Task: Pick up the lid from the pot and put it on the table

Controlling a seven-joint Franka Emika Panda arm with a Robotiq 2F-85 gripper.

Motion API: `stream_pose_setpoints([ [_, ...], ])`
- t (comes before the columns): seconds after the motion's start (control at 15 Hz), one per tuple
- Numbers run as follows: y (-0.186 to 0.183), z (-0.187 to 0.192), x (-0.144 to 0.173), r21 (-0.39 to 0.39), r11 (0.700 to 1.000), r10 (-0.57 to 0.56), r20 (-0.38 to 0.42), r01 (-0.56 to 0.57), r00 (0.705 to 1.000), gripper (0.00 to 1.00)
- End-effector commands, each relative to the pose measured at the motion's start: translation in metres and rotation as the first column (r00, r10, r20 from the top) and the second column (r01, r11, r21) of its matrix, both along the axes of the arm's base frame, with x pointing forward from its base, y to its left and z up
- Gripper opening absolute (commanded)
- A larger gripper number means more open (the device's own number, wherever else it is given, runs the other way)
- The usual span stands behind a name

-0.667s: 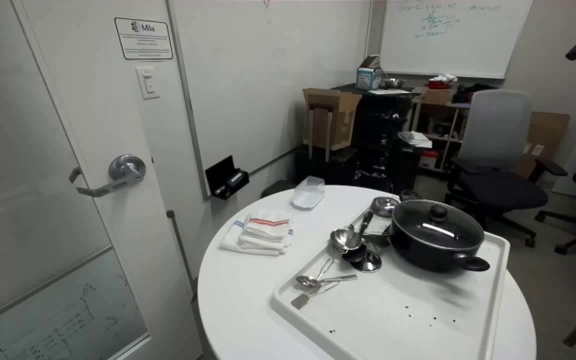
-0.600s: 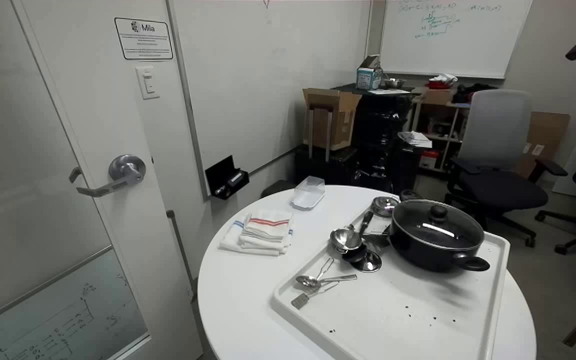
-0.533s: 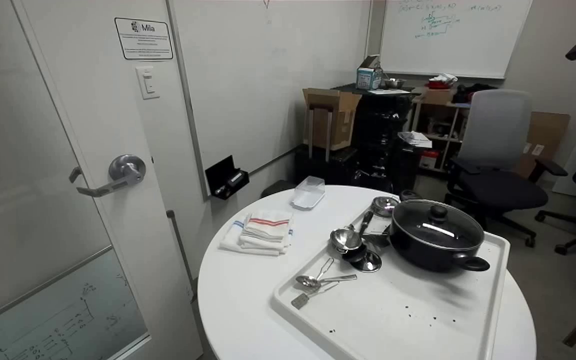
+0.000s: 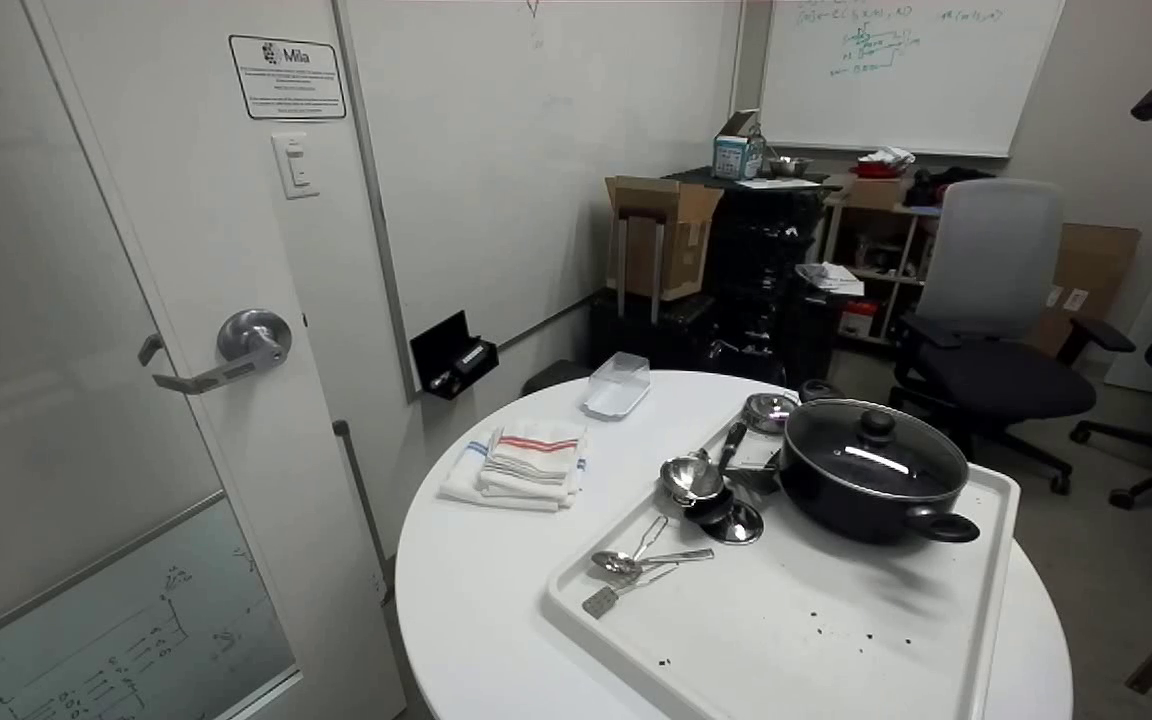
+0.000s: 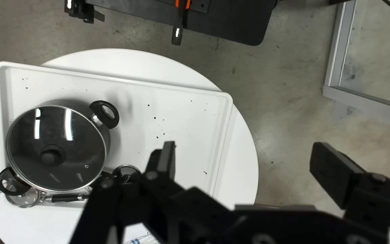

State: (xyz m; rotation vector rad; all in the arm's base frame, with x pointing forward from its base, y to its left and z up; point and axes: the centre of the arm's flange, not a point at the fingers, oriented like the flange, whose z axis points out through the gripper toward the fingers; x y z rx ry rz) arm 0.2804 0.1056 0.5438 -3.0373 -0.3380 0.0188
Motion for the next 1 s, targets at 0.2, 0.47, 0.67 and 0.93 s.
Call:
stream_pose_setpoints([
  [0.2, 0.002, -0.006, 0.008, -0.007, 1.000, -0.015, -0.003, 0.015, 1.000, 1.00],
  [0.47, 0.001, -0.030, 0.038, -0.009, 0.996, -0.084, 0.003, 0.084, 0.996, 1.00],
  [0.67, -0.005, -0.052, 0.064, -0.004, 0.989, -0.150, 0.006, 0.150, 0.989, 1.00],
  [0.93, -0.022, -0.088, 0.101, 0.024, 0.960, -0.278, 0.043, 0.277, 0.960, 1.00],
])
